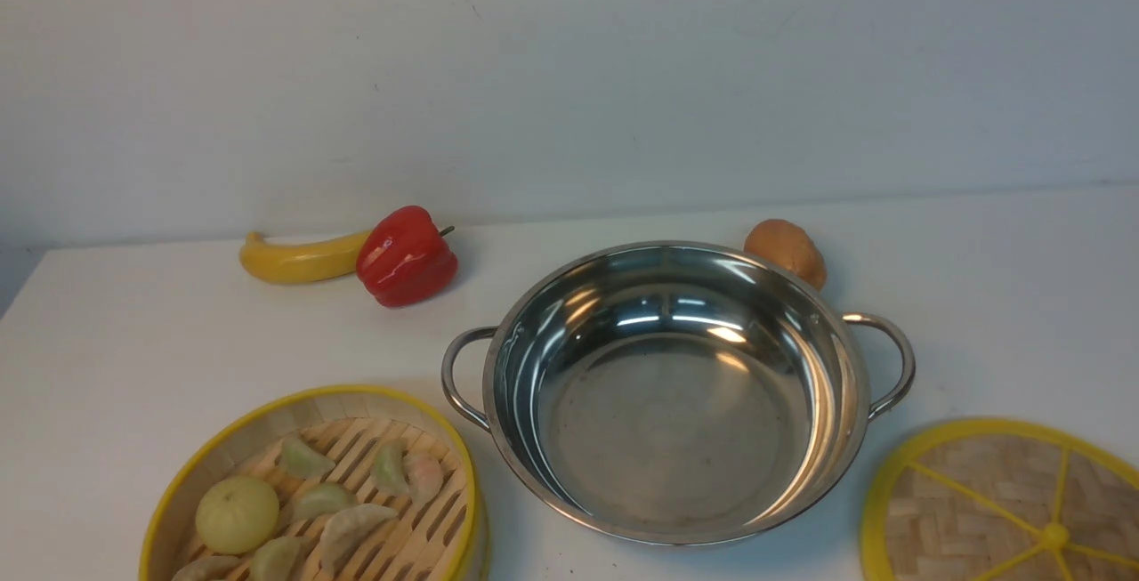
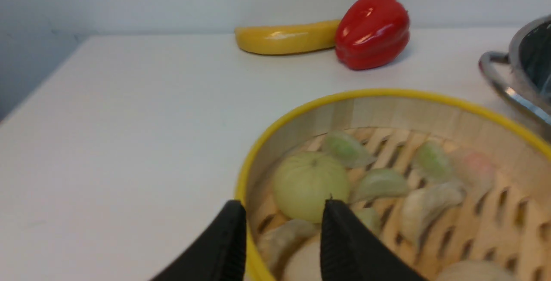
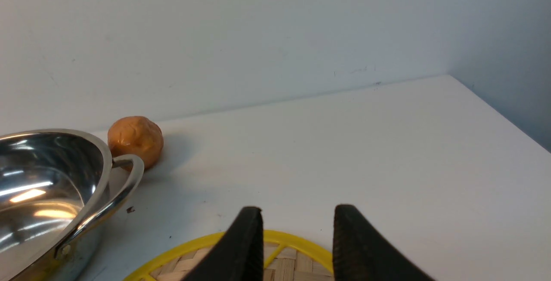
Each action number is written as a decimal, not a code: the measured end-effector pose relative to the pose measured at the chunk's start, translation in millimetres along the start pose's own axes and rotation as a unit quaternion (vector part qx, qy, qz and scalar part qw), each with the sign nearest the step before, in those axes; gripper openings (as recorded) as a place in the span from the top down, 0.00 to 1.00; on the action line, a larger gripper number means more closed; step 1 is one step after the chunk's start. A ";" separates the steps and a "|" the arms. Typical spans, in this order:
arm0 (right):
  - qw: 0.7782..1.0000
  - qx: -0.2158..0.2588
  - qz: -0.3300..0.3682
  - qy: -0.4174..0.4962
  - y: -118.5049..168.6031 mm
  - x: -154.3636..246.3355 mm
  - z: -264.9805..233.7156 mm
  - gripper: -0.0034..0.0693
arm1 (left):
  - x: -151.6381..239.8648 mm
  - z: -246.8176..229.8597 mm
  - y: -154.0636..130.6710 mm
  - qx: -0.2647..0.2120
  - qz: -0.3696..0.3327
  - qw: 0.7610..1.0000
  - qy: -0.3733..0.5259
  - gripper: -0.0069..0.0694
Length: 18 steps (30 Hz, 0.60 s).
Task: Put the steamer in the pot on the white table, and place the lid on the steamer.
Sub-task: 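Grasp the rim of the steamer basket holding the buns with the left gripper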
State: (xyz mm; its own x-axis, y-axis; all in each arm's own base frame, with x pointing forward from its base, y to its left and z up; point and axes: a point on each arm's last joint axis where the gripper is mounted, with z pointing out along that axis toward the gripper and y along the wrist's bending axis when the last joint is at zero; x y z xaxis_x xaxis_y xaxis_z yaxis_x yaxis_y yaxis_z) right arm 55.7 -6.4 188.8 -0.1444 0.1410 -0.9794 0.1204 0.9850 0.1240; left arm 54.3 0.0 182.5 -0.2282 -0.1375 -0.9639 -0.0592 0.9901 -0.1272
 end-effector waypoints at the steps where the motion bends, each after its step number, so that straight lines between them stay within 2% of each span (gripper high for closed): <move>1: 1.000 -0.001 0.003 0.000 0.2 -0.1 0.0 0.62 | -0.1 0.0 -1.6 0.009 -0.042 0.999 0.000 0.59; 3: 1.000 -0.004 0.015 -0.003 0.8 -0.5 0.0 0.62 | -0.3 -0.1 -3.9 0.022 -0.095 0.995 0.000 0.59; 4: 0.998 -0.013 0.056 -0.012 2.3 -2.3 -0.1 0.62 | -0.9 -0.3 -7.0 0.039 -0.165 0.986 0.001 0.59; 8: 0.985 -0.034 0.165 -0.025 5.3 -5.5 -0.3 0.62 | -2.3 -0.7 -10.7 0.060 -0.239 0.969 0.002 0.59; 10: 0.980 -0.038 0.192 -0.027 5.9 -6.2 -0.4 0.62 | -2.5 -0.7 -11.3 0.064 -0.249 0.966 0.002 0.59; 13: 0.957 -0.055 0.283 -0.045 7.2 -10.6 -1.2 0.62 | -2.9 -0.9 -12.2 0.069 -0.267 0.961 0.002 0.59; 18: 0.936 -0.064 0.341 -0.056 7.4 -13.4 -1.7 0.62 | -4.6 -0.9 -11.6 0.069 -0.272 0.960 -0.007 0.59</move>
State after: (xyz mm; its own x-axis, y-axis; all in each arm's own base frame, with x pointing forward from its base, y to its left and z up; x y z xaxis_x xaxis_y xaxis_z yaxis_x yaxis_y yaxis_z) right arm 56.9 -0.8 203.1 0.0285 0.7370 -0.6753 0.0264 0.6748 0.7375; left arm 55.2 -10.9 188.6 -0.1869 -0.6356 -0.7490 -0.0371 0.7665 -0.6412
